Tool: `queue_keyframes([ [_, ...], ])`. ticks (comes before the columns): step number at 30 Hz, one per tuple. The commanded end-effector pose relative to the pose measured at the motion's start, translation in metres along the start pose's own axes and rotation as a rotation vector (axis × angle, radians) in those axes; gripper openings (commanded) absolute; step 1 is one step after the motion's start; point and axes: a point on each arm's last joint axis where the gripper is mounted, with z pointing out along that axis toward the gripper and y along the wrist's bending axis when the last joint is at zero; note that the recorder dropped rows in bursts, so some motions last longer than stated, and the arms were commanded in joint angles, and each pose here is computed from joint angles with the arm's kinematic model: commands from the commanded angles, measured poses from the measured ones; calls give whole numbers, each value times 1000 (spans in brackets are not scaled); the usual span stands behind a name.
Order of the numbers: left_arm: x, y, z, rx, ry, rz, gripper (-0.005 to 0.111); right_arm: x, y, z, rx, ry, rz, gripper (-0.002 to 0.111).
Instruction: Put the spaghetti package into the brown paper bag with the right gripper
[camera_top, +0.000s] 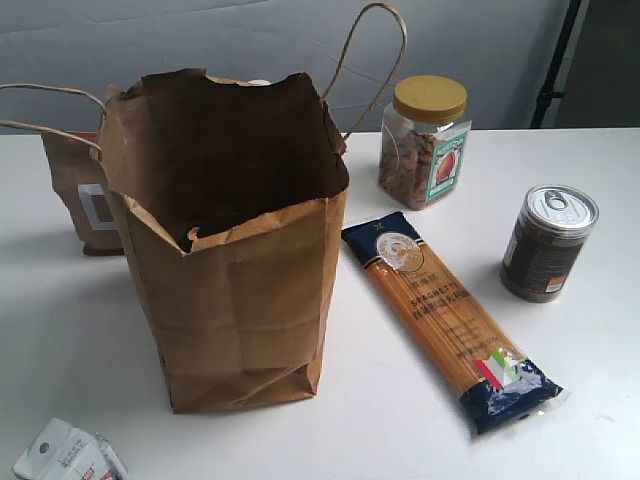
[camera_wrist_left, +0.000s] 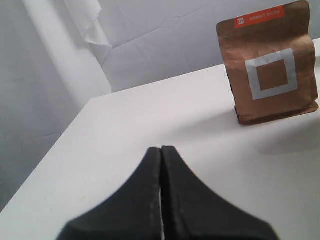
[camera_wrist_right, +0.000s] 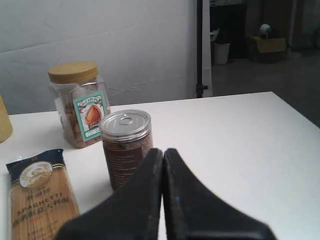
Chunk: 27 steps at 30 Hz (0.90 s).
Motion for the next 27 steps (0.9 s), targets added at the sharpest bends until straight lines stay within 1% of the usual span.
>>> queue_keyframes([
  [1, 1, 0, 1, -2, 2, -9, 0, -1, 1, 0, -9, -15, 64, 0],
  [10, 1, 0, 1, -2, 2, -9, 0, -1, 1, 0, -13, -15, 82, 0],
  [13, 1, 0, 1, -2, 2, -9, 0, -2, 2, 0, -26, -34, 143, 0],
  [14, 1, 0, 1, -2, 2, -9, 0, -7, 3, -1, -34, -51, 178, 0],
  [15, 1, 0, 1, -2, 2, -9, 0, -25, 5, -6, -61, -123, 271, 0],
  [16, 1, 0, 1, -2, 2, -9, 0, -37, 6, -8, -76, -148, 314, 0],
  [17, 1, 0, 1, -2, 2, -9, 0, -57, 9, -9, -92, -131, 359, 0],
  [18, 1, 0, 1, -2, 2, -9, 0, -68, 11, -8, -95, -95, 355, 0],
  [19, 1, 0, 1, -2, 2, -9, 0, -90, 15, 0, -98, 15, 307, 0],
  [20, 1, 0, 1, -2, 2, -9, 0, -100, 18, 7, -111, 89, 256, 0],
  [22, 1, 0, 1, -2, 2, -9, 0, -126, 33, 43, -205, 375, 81, 0],
  [24, 1, 0, 1, -2, 2, -9, 0, -134, 52, 80, -299, 601, -7, 2],
  [25, 1, 0, 1, -2, 2, -9, 0, -134, 64, 100, -332, 690, -43, 7],
  [26, 1, 0, 1, -2, 2, -9, 0, -127, 78, 122, -370, 793, -101, 18],
  [27, 1, 0, 1, -2, 2, -9, 0, -123, 91, 138, -396, 848, -154, 30],
])
